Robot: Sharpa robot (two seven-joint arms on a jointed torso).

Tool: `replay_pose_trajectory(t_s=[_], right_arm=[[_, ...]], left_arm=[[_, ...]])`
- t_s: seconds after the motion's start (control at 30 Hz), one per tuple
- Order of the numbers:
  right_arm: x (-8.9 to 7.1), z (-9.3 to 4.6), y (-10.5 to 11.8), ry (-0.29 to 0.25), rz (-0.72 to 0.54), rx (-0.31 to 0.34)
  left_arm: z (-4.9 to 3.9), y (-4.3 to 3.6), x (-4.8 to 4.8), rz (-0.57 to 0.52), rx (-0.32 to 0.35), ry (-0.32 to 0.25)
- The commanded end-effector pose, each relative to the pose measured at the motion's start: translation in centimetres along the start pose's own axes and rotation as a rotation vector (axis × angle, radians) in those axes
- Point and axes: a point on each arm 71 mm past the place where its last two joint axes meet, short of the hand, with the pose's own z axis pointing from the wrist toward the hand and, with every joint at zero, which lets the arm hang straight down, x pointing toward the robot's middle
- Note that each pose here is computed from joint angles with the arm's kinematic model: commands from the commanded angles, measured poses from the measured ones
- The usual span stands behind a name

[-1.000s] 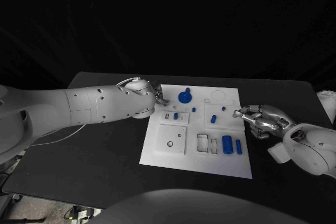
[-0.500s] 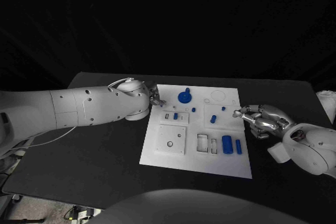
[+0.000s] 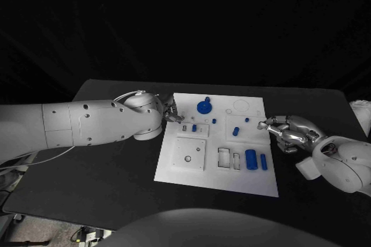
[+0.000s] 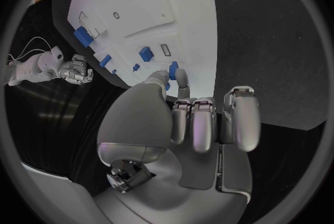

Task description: Assemble the parts on the task board

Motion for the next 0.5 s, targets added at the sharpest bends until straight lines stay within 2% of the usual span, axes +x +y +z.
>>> replay_pose_trajectory(t_s=[0.03, 0.5], right_arm=[[0.2, 0.0, 0.0, 0.020, -0.003, -0.003], [0.3, 0.0, 0.0, 0.021, -0.003, -0.004]], left_arm=[[-0.28, -0.28, 0.11, -0.006, 0.005, -0.016], [-0.36, -0.57, 1.12, 0.001, 0.016, 0.006]])
